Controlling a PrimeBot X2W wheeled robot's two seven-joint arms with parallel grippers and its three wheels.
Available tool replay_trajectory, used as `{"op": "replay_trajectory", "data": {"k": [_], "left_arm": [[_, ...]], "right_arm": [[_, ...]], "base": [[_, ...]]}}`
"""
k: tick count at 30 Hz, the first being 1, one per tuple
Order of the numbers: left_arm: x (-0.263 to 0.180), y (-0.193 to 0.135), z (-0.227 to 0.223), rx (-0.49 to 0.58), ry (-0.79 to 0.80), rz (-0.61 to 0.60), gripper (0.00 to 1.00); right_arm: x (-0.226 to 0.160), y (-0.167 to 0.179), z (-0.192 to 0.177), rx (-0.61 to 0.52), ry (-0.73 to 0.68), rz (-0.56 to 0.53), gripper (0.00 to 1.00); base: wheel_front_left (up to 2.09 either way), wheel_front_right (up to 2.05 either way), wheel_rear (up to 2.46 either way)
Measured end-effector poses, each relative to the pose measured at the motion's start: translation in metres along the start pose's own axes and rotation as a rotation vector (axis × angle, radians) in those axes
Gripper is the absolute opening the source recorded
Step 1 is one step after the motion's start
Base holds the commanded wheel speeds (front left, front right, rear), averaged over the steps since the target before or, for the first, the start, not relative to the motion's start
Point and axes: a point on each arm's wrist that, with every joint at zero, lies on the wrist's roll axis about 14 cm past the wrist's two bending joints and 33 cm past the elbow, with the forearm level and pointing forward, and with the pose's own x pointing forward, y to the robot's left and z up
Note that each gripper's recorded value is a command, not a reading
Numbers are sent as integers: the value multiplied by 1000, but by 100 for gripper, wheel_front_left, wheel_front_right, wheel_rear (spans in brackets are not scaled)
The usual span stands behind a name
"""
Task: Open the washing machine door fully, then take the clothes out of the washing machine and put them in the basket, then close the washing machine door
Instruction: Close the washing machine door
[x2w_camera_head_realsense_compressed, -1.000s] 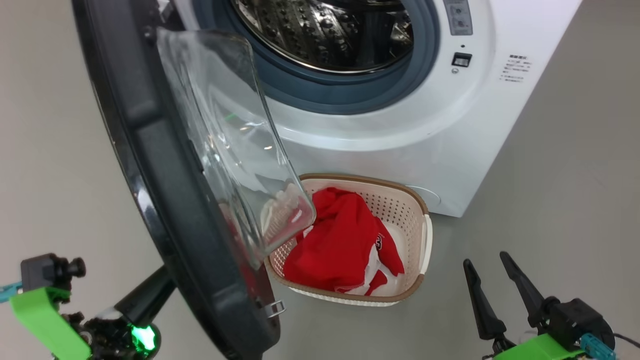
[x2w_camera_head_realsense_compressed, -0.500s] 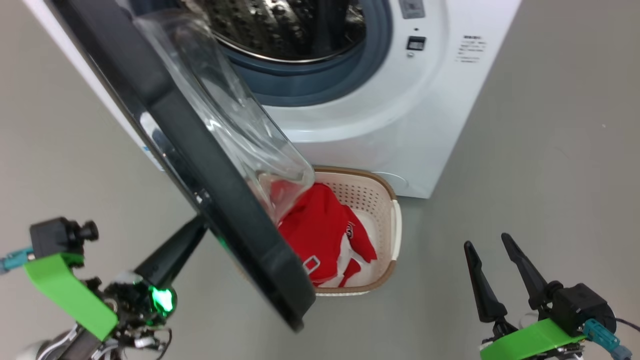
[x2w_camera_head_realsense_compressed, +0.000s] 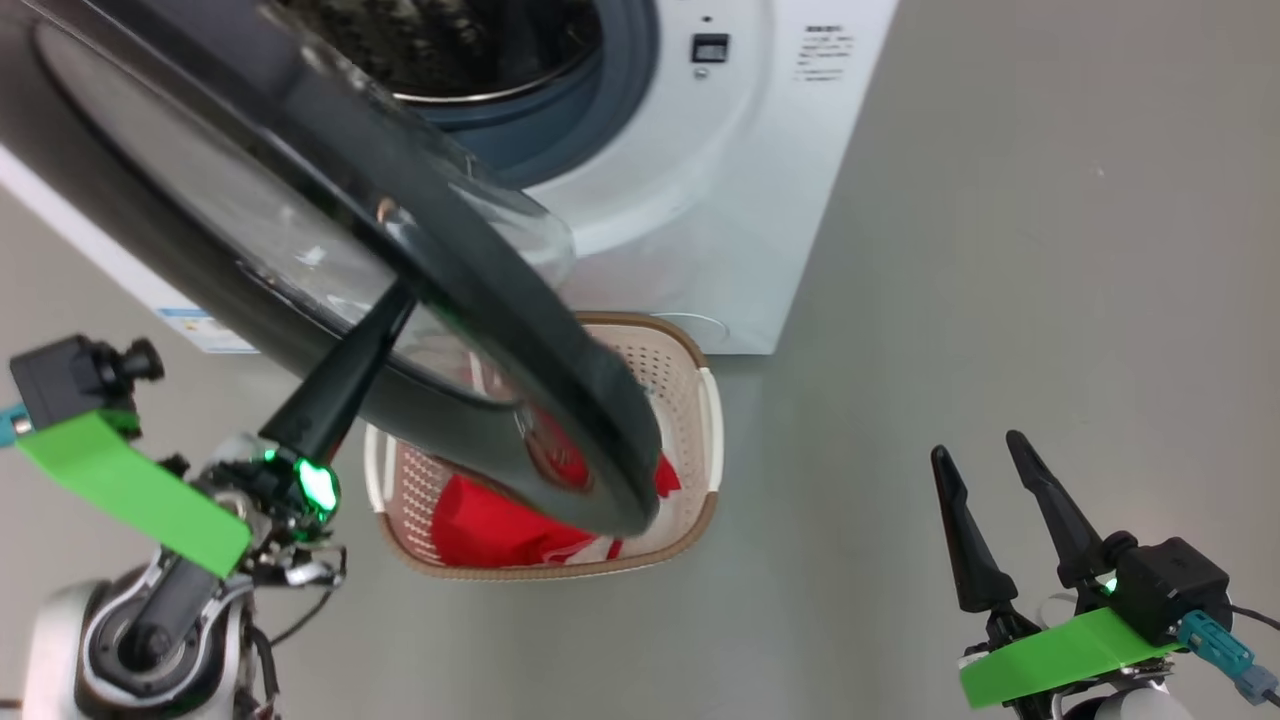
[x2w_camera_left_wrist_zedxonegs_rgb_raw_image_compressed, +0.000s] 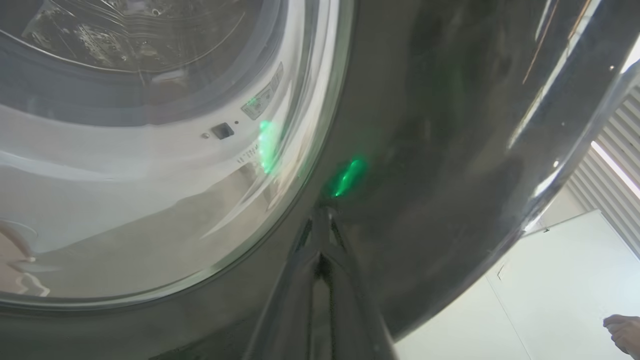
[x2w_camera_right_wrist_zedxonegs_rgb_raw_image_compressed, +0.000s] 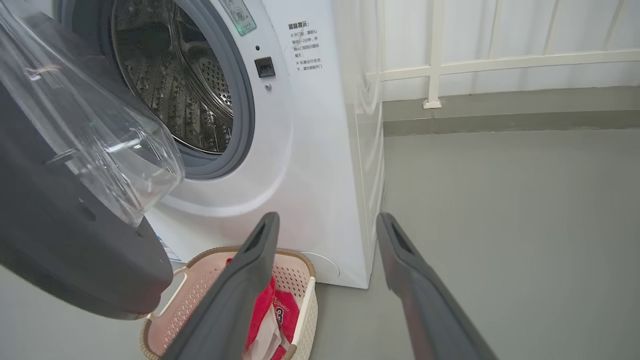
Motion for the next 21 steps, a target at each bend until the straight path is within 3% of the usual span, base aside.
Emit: {"op": "replay_trajectory", "data": {"k": [21], "left_arm": [[87,13,-2,102,-23,-2,0]], "right_arm": [[-17,-39,6,0,-12,-126,100]], "base": [[0,0,0]]}}
